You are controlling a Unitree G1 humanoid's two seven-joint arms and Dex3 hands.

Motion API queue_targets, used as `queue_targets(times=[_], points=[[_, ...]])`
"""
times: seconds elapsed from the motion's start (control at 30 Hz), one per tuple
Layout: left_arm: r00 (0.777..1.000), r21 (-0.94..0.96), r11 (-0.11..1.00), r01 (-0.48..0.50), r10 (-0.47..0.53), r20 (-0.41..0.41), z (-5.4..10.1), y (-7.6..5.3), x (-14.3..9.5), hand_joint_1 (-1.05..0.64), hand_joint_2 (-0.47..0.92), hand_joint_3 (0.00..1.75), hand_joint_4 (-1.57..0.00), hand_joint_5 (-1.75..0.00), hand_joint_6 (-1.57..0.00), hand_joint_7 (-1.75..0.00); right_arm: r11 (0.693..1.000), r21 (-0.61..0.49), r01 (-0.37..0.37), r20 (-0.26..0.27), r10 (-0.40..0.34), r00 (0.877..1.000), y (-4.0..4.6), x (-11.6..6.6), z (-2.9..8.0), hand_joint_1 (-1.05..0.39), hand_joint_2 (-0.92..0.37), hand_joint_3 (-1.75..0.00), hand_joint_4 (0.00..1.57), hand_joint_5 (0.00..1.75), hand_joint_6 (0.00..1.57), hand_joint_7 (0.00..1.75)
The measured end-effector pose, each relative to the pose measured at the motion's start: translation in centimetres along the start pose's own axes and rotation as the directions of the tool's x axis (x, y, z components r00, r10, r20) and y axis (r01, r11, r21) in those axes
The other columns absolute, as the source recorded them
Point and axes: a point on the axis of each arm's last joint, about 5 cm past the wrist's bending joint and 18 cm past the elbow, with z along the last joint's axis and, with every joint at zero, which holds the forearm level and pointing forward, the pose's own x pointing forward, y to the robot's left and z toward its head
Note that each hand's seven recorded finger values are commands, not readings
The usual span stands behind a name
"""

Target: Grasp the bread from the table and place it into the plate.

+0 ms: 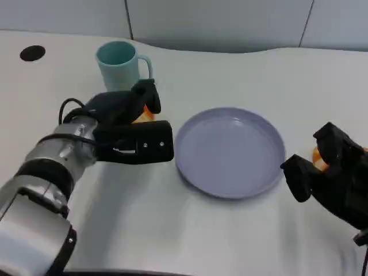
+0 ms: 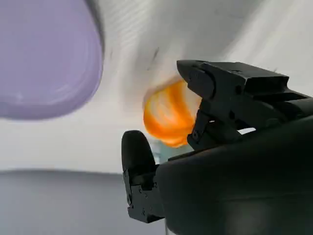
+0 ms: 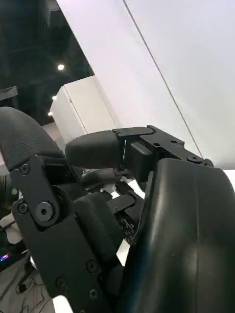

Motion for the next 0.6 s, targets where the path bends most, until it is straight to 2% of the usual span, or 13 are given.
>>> queue_targets(times=[0.03,0.07,0.13,0.6], points=[[1.000,0.030,0.999,0.024,-0.024,-0.001,0.1,0.7,0.1,-0.46,0.86,0.00,-0.75,-0.21,-0.83,-0.07,1.000,0.001,0.000,0.000,0.000,1.000,-0.01,0.0,0.0,-0.40,-0.85,0.00,0.87,1.75,0.67,1.74],[0.999,0.054,0.998,0.041,-0.040,-0.006,0.1,1.3,0.1,-0.49,0.86,0.00,-0.67,-0.09,-0.75,-0.03,1.000,0.001,0.000,-0.001,0.000,1.000,-0.01,0.0,0.0,-0.40,-0.85,0.00,0.87,1.75,0.67,1.74],[0.998,0.084,0.994,0.063,-0.061,-0.021,0.1,1.9,0.1,-0.52,0.86,0.00,-0.62,-0.02,-0.69,-0.01,1.000,0.001,0.001,-0.001,-0.001,1.000,-0.02,0.0,0.0,-0.40,-0.86,0.00,0.87,1.75,0.67,1.75],[0.989,0.179,0.975,0.134,-0.119,-0.089,0.0,1.5,0.2,-0.61,0.89,0.01,-0.54,0.00,-0.55,0.00,1.000,-0.001,0.003,-0.001,-0.003,1.000,-0.01,0.0,0.0,-0.42,-0.86,0.00,0.87,1.75,0.66,1.75]])
